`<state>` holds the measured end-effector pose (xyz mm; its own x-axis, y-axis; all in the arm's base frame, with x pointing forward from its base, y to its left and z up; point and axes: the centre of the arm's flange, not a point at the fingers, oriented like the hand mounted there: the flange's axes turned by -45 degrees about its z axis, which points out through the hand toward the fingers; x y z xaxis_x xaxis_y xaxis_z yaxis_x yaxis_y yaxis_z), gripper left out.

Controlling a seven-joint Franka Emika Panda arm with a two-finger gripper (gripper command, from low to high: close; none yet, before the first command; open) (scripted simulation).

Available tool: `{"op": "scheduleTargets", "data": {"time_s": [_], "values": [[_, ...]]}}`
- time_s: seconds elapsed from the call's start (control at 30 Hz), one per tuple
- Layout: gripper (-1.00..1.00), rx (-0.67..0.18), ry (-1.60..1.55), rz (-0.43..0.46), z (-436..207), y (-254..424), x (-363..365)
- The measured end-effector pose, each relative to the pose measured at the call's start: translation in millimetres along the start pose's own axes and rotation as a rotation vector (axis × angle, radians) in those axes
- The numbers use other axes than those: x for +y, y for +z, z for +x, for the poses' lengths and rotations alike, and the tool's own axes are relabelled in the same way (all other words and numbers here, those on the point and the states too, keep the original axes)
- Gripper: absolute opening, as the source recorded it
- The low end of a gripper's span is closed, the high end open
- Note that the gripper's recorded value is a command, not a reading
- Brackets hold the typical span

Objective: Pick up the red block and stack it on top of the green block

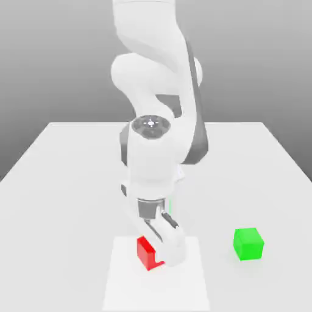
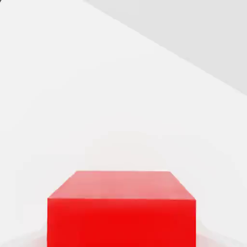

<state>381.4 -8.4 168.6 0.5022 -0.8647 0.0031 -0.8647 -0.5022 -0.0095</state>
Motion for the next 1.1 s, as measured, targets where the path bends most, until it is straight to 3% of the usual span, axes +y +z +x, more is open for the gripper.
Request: {"op": "scheduleTargets", "data": {"time_s": [0.3,0.63,1.0,1.03,1.1], "values": [[-1.00,-0.001,0.007,-0.007,-12.2,-46.0,-6.3],[-1.00,-0.003,-0.241,-0.007,-202.3,-75.3,-71.8],[-1.00,-0.001,-0.241,-0.005,-212.6,-18.4,-74.1],[1.00,-0.003,-0.242,-0.006,-213.1,-13.5,-73.2],[1.00,-0.003,-0.242,-0.006,-213.1,-13.5,-73.2]]}}
